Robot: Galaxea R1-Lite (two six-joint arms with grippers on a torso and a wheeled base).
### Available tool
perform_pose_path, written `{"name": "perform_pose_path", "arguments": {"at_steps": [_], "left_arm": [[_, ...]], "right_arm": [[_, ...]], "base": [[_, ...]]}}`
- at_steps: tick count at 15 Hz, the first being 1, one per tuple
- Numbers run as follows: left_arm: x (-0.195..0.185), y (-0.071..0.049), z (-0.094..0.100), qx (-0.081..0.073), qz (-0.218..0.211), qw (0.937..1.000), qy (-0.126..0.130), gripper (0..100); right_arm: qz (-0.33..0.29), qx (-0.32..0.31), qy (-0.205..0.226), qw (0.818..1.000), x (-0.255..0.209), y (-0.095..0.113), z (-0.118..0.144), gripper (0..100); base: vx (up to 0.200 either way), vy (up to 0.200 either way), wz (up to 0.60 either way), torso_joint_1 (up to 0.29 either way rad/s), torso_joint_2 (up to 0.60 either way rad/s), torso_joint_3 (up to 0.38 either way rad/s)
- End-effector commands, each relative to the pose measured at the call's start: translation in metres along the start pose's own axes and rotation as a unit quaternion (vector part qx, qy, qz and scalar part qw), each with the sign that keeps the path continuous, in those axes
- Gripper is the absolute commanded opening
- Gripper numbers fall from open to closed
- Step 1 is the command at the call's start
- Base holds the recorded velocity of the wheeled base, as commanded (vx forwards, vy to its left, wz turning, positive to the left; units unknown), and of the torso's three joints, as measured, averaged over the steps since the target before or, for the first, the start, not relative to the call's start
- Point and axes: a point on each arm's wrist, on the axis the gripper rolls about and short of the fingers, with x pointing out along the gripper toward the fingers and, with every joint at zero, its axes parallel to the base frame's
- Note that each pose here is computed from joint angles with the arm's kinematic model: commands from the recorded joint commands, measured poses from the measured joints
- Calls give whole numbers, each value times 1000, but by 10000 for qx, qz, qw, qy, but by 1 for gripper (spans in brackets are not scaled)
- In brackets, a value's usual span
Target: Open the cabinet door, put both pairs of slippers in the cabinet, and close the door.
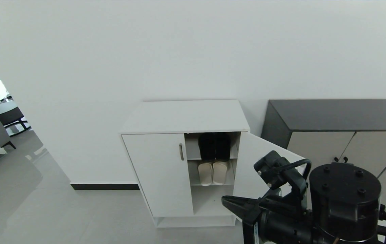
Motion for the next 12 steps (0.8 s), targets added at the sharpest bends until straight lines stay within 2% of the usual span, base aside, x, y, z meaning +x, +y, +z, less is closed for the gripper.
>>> {"name": "perform_pose_path", "arguments": {"at_steps": [1,2,4,6,8,9,10,12], "left_arm": [[0,0,0,-3,-11,10000,5,0],[0,0,0,-3,-3,10000,5,0],[0,0,0,4,4,10000,5,0],[0,0,0,4,4,10000,5,0],[0,0,0,-3,4,10000,5,0],[0,0,0,-3,4,10000,5,0],[0,0,0,-3,4,10000,5,0],[0,0,0,-3,4,10000,5,0]], "right_arm": [[-20,-2,21,10000,2,0,-1,0],[-41,-10,40,10000,3,-1,-2,0],[-56,-28,67,10000,4,-1,-3,0],[-345,-81,126,9993,11,-13,-5,0],[-1306,-155,178,9912,28,-70,-2,0],[-1483,-102,146,9888,31,-82,0,0],[-1960,-22,-82,9806,28,-113,13,0],[-2528,-57,-327,9670,15,-154,29,0]], "base": [[-200,0,0,-7,-7,7],[-200,0,0,-2,2,7],[0,0,0,0,0,0],[0,0,0,0,0,0],[0,0,0,0,0,0],[0,0,0,0,0,0],[0,0,0,0,0,0],[0,0,0,0,0,0]]}}
